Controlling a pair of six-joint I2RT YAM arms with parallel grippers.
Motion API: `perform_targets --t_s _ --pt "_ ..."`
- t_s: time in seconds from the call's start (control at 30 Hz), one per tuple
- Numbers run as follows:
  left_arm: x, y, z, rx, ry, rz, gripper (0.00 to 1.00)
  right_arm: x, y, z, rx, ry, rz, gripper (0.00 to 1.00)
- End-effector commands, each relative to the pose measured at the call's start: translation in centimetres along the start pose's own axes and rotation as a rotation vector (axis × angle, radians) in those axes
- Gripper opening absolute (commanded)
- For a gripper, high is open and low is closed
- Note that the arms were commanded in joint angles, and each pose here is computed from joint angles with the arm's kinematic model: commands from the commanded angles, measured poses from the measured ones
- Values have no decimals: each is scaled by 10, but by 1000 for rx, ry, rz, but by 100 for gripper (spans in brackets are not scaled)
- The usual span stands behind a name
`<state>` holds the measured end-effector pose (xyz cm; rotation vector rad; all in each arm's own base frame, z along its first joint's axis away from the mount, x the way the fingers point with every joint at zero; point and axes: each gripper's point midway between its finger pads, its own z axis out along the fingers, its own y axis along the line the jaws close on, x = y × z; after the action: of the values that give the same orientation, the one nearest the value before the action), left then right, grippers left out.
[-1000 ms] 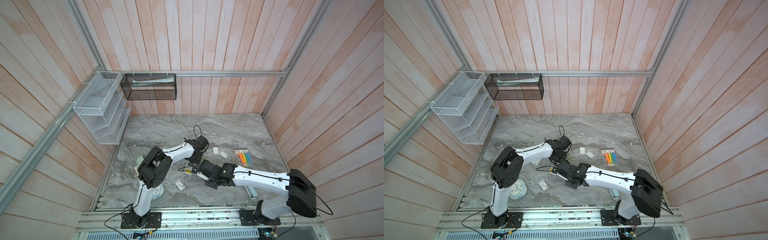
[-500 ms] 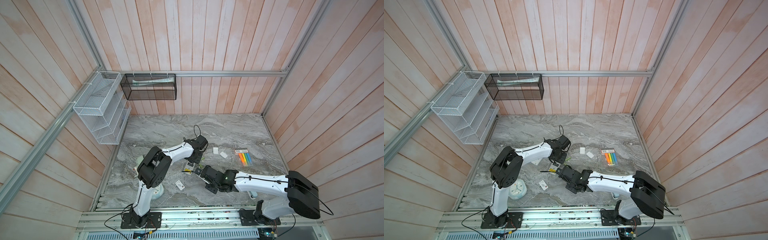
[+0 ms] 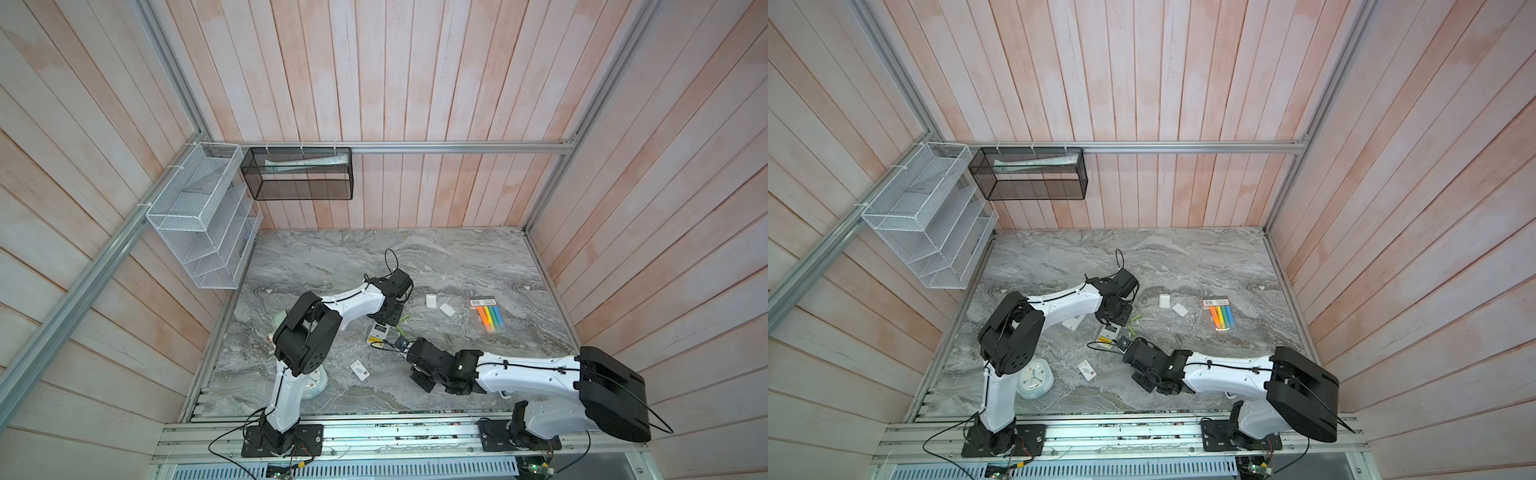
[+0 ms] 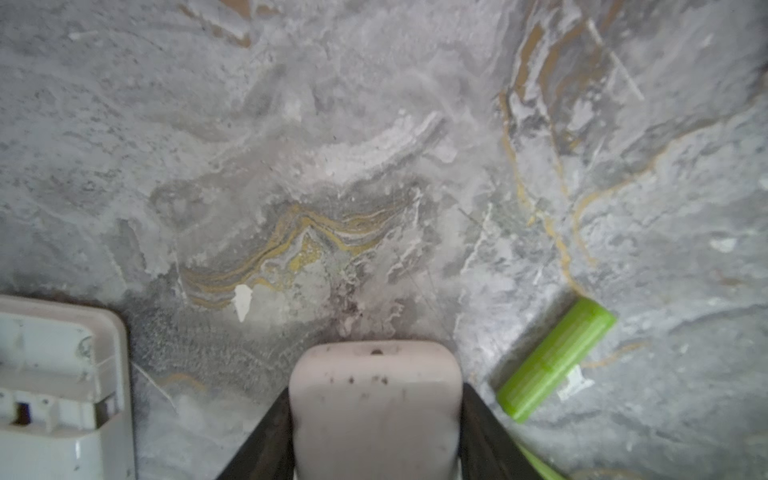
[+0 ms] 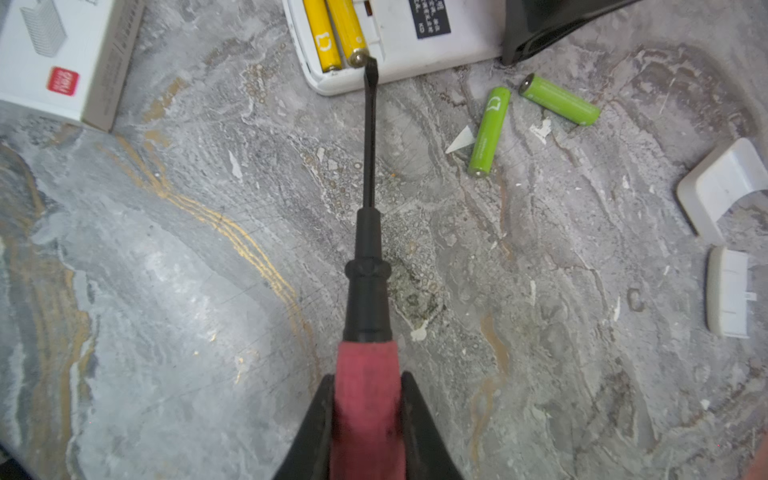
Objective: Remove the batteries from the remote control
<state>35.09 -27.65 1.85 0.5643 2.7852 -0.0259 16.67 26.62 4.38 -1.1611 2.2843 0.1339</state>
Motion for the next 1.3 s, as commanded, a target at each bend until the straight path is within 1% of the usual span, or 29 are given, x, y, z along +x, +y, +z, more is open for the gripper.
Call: perform_targets --t_s 0.0,0.13,0.4,0.57,0.7,0.73,0.8,0.93,1.03,1.13,1.27 --pt "70 18 49 -69 239 -19 52 -40 -1 -5 -1 -182 113 0" --pt "70 20 49 -71 243 -22 52 -37 -1 -2 -8 -206 143 0" --pt "69 29 52 -82 248 -41 52 -26 -19 -3 79 -223 225 0" --pt "68 35 53 -87 248 -57 52 -22 -22 -7 85 -237 244 0" --pt "66 39 53 -74 240 -76 52 -21 -17 -9 48 -240 243 0" --pt "65 39 53 -70 239 -79 53 -22 -15 -10 34 -240 240 0" --pt "64 41 52 -66 233 -87 63 -19 -14 -10 27 -231 245 0" --pt "58 42 47 -49 211 -99 80 -17 -15 -12 25 -227 252 0" --pt "54 45 45 -51 203 -109 87 -18 -17 -15 31 -235 263 0" --pt "51 52 43 -61 200 -125 88 -20 -18 -18 28 -243 271 0" --pt "56 61 39 -72 205 -141 88 -21 -18 -22 18 -244 278 0"
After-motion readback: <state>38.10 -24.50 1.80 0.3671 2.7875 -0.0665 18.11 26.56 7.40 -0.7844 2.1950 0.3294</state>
